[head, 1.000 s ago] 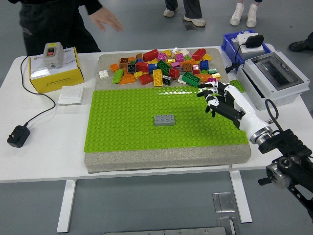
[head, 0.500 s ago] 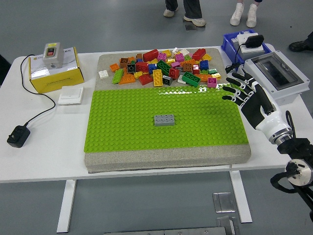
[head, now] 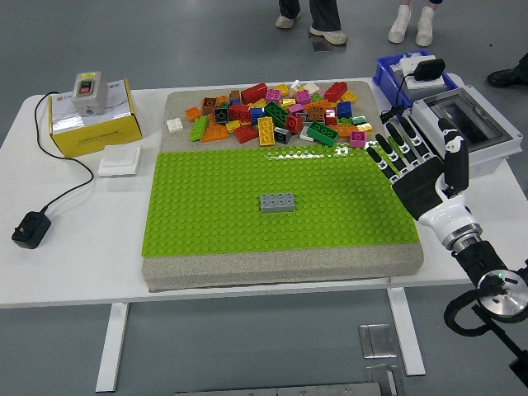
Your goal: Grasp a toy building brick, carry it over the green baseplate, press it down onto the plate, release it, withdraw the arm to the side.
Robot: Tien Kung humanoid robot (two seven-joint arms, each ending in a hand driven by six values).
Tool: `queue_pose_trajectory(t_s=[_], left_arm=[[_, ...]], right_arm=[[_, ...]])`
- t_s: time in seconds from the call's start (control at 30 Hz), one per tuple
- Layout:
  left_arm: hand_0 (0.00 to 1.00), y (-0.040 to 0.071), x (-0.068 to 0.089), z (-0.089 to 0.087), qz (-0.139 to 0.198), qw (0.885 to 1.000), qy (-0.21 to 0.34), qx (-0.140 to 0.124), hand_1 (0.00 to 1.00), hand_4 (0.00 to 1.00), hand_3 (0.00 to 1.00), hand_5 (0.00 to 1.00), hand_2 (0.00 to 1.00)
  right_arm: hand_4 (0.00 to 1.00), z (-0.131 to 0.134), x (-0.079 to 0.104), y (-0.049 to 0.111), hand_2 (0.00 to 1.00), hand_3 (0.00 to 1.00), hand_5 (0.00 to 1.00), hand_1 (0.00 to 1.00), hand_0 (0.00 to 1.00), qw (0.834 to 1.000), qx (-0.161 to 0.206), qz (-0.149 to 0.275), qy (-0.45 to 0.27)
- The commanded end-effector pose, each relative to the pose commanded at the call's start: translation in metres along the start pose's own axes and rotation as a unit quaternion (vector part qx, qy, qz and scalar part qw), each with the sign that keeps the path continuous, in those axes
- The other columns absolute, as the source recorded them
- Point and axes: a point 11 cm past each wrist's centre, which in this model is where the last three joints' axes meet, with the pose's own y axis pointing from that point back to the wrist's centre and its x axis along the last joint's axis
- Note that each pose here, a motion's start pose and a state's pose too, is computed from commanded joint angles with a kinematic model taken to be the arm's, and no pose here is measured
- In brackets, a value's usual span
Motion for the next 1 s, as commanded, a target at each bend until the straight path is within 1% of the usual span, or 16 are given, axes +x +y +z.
queue_pose_trajectory(t_s=[0.2, 0.33, 0.4, 0.53, 0.57, 0.67, 0.73, 0.77, 0.93, 0.97, 1.0], left_arm=[[0.749, 0.0, 0.0, 0.001, 0.001, 1.0, -0.001, -0.001, 0.693, 0.386, 0.703, 0.471, 0.649], [0.749, 0.0, 0.001, 0.001, 0.001, 1.0, -0.002, -0.001, 0.693, 0.386, 0.703, 0.471, 0.649], [0.749, 0.0, 0.001, 0.001, 0.002, 1.0, -0.002, -0.001, 0.683, 0.385, 0.703, 0.47, 0.647], [0.749, 0.0, 0.002, 0.002, 0.003, 1.0, -0.003, -0.002, 0.683, 0.385, 0.703, 0.47, 0.647], [0.749, 0.0, 0.002, 0.003, 0.003, 1.0, -0.003, -0.002, 0.675, 0.385, 0.703, 0.47, 0.644], [0.749, 0.001, 0.002, 0.003, 0.003, 1.0, -0.003, -0.003, 0.675, 0.385, 0.703, 0.47, 0.644], [0.749, 0.001, 0.002, 0.004, 0.003, 1.0, -0.003, -0.003, 0.675, 0.385, 0.703, 0.47, 0.644], [0.749, 0.001, 0.002, 0.004, 0.003, 1.0, -0.003, -0.003, 0.674, 0.386, 0.704, 0.47, 0.644], [0.749, 0.001, 0.003, 0.004, 0.004, 1.0, -0.002, -0.004, 0.674, 0.386, 0.704, 0.47, 0.644], [0.749, 0.001, 0.003, 0.005, 0.004, 1.0, -0.001, -0.004, 0.676, 0.385, 0.703, 0.47, 0.644], [0.749, 0.001, 0.003, 0.005, 0.004, 1.0, -0.001, -0.004, 0.676, 0.385, 0.703, 0.47, 0.644]], right_arm=[[0.662, -0.002, 0.008, 0.0, 0.726, 0.715, 0.888, 0.672, 0.656, 0.998, 0.015, 0.031, -0.054], [0.662, -0.005, 0.013, 0.0, 0.726, 0.715, 0.888, 0.672, 0.656, 0.997, 0.022, 0.045, -0.063], [0.666, -0.007, 0.013, 0.0, 0.721, 0.709, 0.901, 0.661, 0.639, 0.996, 0.026, 0.049, -0.065], [0.666, -0.01, 0.013, -0.001, 0.721, 0.709, 0.901, 0.661, 0.639, 0.996, 0.031, 0.054, -0.071], [0.665, -0.01, 0.013, -0.001, 0.711, 0.698, 0.901, 0.648, 0.619, 0.995, 0.032, 0.055, -0.071], [0.665, -0.01, 0.013, -0.001, 0.711, 0.698, 0.901, 0.648, 0.619, 0.995, 0.032, 0.057, -0.069], [0.665, -0.01, 0.012, -0.001, 0.711, 0.698, 0.901, 0.648, 0.619, 0.995, 0.033, 0.057, -0.068], [0.662, -0.011, 0.012, -0.001, 0.708, 0.692, 0.91, 0.634, 0.602, 0.995, 0.033, 0.057, -0.068], [0.662, -0.012, 0.009, -0.002, 0.708, 0.692, 0.91, 0.634, 0.602, 0.995, 0.037, 0.055, -0.07], [0.657, -0.013, 0.008, -0.002, 0.707, 0.686, 0.91, 0.623, 0.573, 0.995, 0.037, 0.054, -0.071], [0.657, -0.013, 0.008, -0.002, 0.707, 0.686, 0.91, 0.623, 0.573, 0.995, 0.038, 0.054, -0.071]])
